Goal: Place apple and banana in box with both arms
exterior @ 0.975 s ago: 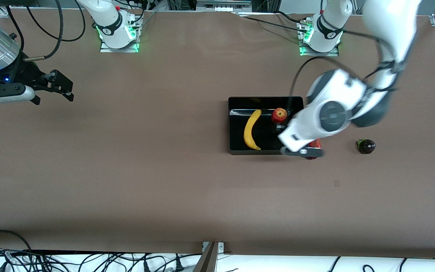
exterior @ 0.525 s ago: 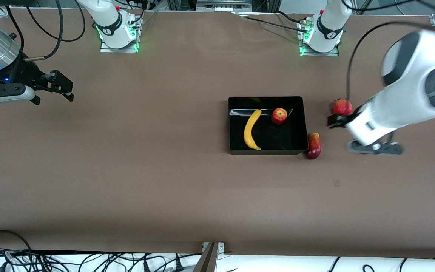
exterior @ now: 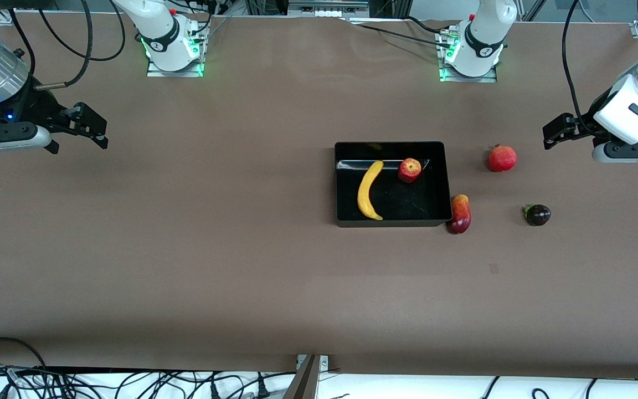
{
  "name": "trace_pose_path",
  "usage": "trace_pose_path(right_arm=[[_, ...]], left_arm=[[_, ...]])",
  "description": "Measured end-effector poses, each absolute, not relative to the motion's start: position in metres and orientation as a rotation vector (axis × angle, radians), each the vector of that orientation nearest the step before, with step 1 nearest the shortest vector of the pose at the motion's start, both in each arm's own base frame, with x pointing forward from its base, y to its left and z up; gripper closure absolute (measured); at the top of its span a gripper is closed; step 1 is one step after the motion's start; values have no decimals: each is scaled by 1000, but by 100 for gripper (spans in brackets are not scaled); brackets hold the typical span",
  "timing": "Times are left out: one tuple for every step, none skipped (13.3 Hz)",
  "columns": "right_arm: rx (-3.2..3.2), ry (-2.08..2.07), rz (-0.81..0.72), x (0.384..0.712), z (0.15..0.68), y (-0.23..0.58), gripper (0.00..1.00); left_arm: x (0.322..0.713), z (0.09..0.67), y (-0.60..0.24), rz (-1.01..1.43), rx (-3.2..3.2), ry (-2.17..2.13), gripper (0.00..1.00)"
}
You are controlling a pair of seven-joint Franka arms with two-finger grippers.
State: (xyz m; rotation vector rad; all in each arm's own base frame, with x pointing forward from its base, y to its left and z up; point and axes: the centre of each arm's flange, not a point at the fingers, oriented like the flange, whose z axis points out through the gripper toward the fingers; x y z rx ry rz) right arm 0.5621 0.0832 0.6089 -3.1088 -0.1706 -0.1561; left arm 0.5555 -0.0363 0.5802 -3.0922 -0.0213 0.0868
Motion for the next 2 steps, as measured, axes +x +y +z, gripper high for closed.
trace_pose_path(right_arm=[[-3109, -171, -156, 562, 609, 83, 0], [-3109, -171, -156, 562, 609, 83, 0]], left_arm=[[555, 577, -37, 92, -3093, -18, 0], [555, 575, -38, 95, -3092, -17, 0]])
